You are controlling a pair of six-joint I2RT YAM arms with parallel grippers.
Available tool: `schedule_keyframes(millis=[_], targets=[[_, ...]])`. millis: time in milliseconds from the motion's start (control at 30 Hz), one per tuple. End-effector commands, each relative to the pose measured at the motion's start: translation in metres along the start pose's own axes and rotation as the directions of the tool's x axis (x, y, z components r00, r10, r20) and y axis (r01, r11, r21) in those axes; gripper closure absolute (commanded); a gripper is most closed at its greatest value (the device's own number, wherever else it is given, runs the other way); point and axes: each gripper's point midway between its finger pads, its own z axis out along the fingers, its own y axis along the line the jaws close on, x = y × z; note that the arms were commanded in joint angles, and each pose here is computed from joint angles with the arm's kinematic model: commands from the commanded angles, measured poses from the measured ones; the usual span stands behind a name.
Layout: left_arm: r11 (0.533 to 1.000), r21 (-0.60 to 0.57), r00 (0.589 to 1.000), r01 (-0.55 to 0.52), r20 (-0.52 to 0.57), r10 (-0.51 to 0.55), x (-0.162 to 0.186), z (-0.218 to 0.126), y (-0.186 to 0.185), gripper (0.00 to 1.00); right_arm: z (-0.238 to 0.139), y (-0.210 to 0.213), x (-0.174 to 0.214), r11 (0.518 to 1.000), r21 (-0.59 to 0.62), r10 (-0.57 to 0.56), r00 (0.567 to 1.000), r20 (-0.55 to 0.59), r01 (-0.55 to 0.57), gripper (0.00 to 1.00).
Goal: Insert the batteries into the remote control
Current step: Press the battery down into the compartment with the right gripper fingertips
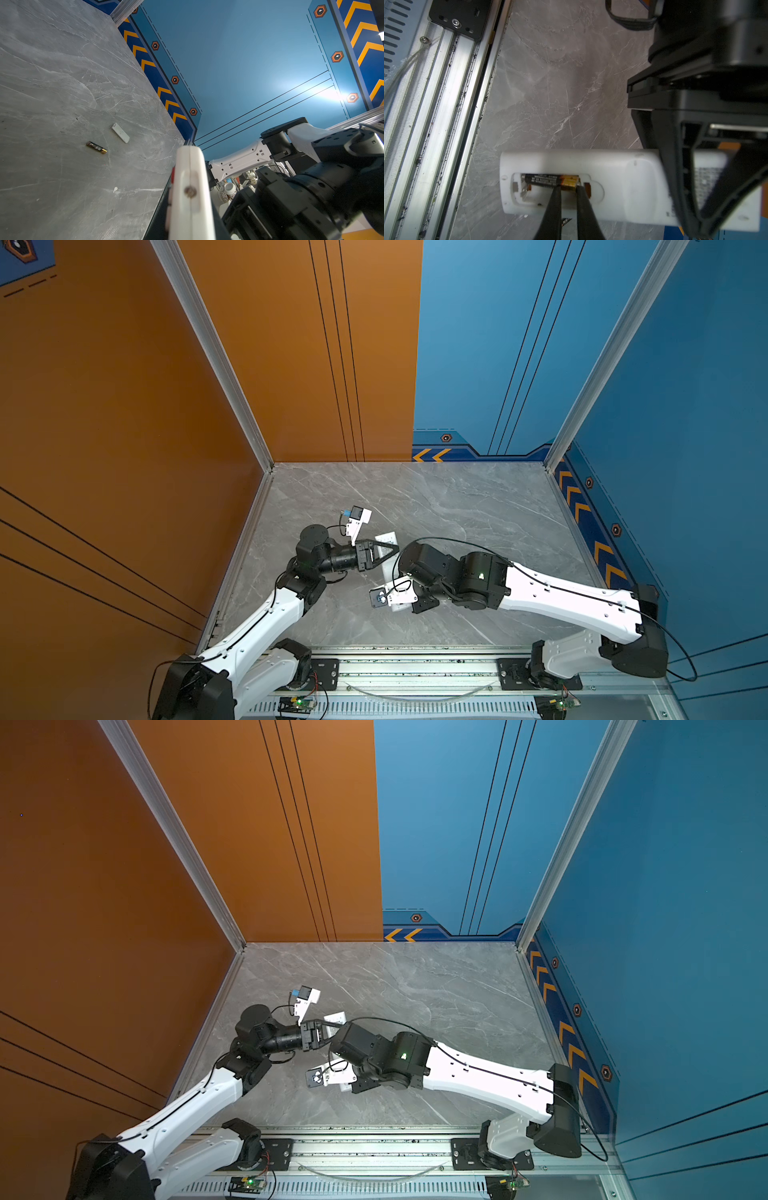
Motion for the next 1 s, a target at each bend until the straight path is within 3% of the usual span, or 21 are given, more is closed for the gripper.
schedule_keyframes(millis=[0,967], targets=[[0.996,0.066,0.998,-0.060,0.020,0.059,-0.009,-0.004,-0.027,1.00,0.010,0.011,0.001,0.999,-0.041,-0.027,0.999,-0.032,0.025,0.87],[0.996,0.064,0.997,-0.070,0.025,0.068,-0.010,-0.007,-0.031,1.00,0.027,0.007,0.008,0.999,-0.026,-0.040,0.994,-0.104,0.037,0.94]])
